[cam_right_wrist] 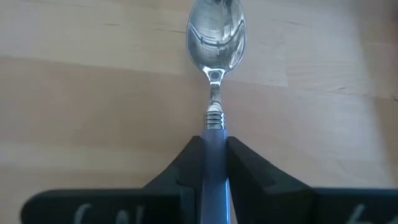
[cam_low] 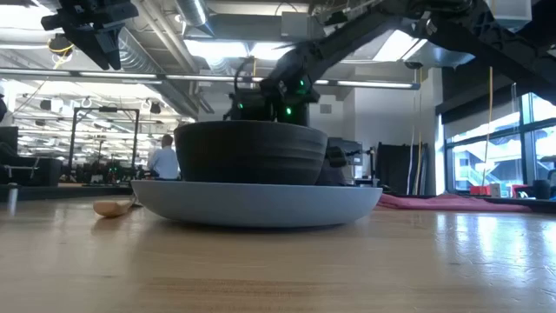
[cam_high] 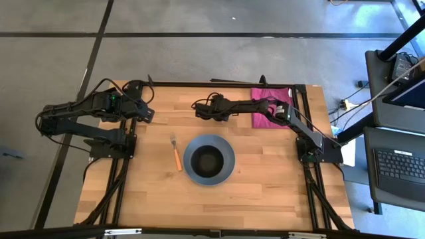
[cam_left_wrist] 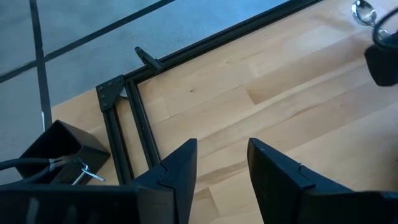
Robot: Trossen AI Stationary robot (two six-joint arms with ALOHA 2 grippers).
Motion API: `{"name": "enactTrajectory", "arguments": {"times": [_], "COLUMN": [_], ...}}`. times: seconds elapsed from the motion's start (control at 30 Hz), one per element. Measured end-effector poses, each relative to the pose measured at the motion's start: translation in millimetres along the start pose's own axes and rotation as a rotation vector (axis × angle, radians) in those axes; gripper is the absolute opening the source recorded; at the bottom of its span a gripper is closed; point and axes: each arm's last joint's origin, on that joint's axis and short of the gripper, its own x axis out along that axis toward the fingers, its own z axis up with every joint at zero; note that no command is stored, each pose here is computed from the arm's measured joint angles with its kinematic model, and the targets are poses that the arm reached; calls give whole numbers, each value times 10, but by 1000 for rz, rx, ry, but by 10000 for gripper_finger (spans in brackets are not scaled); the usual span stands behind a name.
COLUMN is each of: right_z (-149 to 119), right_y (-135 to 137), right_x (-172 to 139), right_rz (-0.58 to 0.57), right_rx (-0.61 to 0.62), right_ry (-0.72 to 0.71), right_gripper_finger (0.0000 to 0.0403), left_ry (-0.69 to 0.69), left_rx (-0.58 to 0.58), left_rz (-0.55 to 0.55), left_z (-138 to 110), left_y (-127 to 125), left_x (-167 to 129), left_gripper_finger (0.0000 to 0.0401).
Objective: Set table place
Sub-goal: Put the blue spoon on top of the black bowl
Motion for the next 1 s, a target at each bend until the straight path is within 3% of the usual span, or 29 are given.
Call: {"name": "enactTrajectory", "arguments": {"times": [0.23,0.57,0.67,0.77,1.0], "right_z": [87,283,259,172,-151], "right_y": [78,141,86,-19,-170], "right_x": [-308,-1147,-1404,-1611,-2013], "right_rz": [7,101,171,255,339], "right_rx": [-43,-286,-340,-383,-522], "right_ry": [-75,-79,-5,172,472], "right_gripper_finger": [55,55,55,55,55], "left_ry": [0,-1,-1,-2,-21], "left_rx": [0,0,0,0,0], "left_rz": [0,1,1,1,16], "left_z": [0,0,0,1,6], "left_y": [0,0,0,0,4], "left_x": [0,0,0,0,1], "left_gripper_finger": [135,135,135,135,135]}}
